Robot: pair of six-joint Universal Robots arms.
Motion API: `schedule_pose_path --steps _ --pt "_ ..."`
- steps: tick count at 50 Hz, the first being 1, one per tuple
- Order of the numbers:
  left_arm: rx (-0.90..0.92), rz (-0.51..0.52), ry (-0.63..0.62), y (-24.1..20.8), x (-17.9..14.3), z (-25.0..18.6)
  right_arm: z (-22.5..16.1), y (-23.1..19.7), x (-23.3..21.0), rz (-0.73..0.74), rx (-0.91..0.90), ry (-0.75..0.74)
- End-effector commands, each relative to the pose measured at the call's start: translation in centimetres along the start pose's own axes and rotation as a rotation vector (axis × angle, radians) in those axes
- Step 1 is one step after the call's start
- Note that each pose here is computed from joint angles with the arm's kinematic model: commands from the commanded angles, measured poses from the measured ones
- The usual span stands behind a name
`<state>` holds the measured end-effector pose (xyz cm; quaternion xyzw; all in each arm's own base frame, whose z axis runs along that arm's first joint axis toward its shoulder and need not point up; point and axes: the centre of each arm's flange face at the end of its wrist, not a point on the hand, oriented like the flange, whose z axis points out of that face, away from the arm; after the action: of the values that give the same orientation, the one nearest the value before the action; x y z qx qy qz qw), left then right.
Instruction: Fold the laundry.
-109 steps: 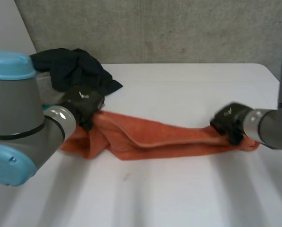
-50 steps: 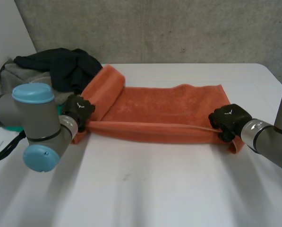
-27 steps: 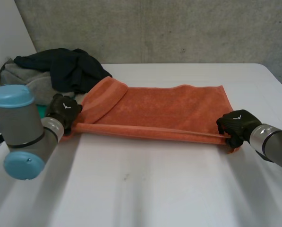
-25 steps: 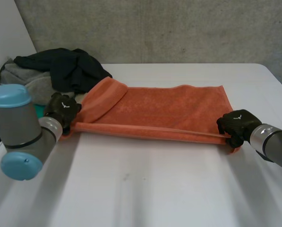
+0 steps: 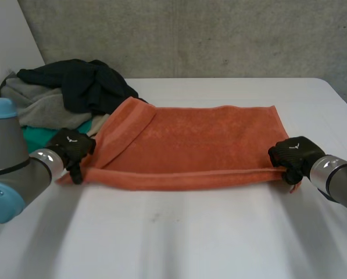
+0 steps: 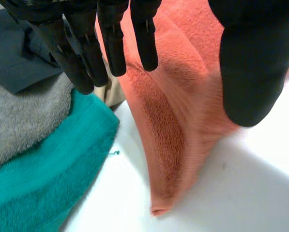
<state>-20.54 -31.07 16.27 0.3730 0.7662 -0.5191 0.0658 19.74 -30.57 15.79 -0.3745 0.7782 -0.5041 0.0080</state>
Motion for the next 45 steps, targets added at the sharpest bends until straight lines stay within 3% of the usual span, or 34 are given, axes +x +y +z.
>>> schedule_pose_path --steps 1,22,36,39,45 --pt "0.010 -0.040 0.024 0.2 -1.1 -0.9 0.0 0.2 -0.1 -0.008 -0.008 0.009" --pt "-0.039 -0.064 0.102 2.0 -0.3 -0.3 -0.1 0.3 -0.1 -0.006 -0.006 0.013" --pt "-0.128 -0.011 0.147 3.0 1.4 0.3 -1.6 -0.3 0.2 -0.019 -0.031 0.005" --pt "-0.179 0.016 0.176 3.3 1.9 -1.1 -3.0 -0.6 0.7 -0.070 -0.066 -0.014" --pt "-0.287 0.203 0.236 3.5 2.7 -6.7 -8.0 0.4 1.2 -0.307 -0.258 -0.232"
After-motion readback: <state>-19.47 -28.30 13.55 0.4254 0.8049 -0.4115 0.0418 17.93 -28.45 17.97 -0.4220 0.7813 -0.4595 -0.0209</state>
